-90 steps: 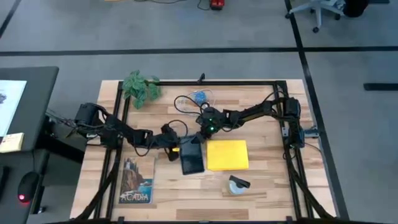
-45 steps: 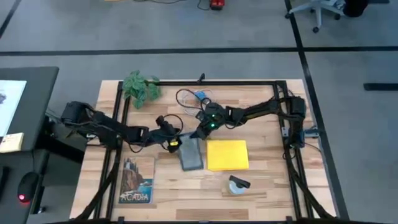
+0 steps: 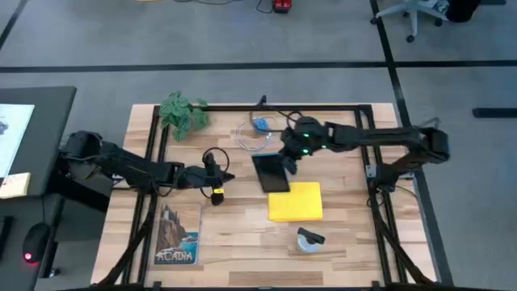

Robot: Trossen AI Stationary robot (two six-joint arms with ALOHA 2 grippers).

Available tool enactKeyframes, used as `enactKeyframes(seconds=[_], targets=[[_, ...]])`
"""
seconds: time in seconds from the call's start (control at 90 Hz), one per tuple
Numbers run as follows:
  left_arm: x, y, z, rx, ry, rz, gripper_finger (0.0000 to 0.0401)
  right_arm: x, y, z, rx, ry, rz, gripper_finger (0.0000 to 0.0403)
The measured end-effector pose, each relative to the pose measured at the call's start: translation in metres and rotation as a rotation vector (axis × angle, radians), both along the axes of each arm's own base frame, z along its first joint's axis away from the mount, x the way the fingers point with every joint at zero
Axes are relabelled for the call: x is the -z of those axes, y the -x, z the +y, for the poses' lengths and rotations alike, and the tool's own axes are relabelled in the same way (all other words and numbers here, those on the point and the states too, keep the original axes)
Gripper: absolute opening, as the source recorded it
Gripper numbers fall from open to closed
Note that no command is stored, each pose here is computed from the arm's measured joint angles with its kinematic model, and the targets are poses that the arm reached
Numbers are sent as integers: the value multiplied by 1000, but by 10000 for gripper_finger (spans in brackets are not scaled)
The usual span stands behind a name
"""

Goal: Apply microfiber cloth
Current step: Spray the tablet using the spray bottle

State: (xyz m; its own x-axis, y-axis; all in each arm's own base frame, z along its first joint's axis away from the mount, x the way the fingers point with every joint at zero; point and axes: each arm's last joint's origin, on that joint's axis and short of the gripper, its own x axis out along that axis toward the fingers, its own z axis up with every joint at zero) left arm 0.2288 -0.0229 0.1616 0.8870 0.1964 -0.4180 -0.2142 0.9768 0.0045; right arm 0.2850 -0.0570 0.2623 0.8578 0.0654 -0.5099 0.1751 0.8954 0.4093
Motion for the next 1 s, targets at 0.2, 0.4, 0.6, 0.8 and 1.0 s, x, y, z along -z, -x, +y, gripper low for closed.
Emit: enactKeyframes(seconds=[0.2,0.4,0.6,0.8,1.0], targets=[[7,-24,4,72,6,-190,90,11,55,27,96,62,-157,13],[7,-56,21,149,67,-438,154,16,78,44,68,62,-261,13],[14,-116,25,303,129,-406,192,11,76,45,63,76,-291,13],[22,-155,24,328,166,-311,225,17,78,45,60,77,-232,13],[19,-166,21,333,168,-299,217,21,78,47,63,83,-193,13]])
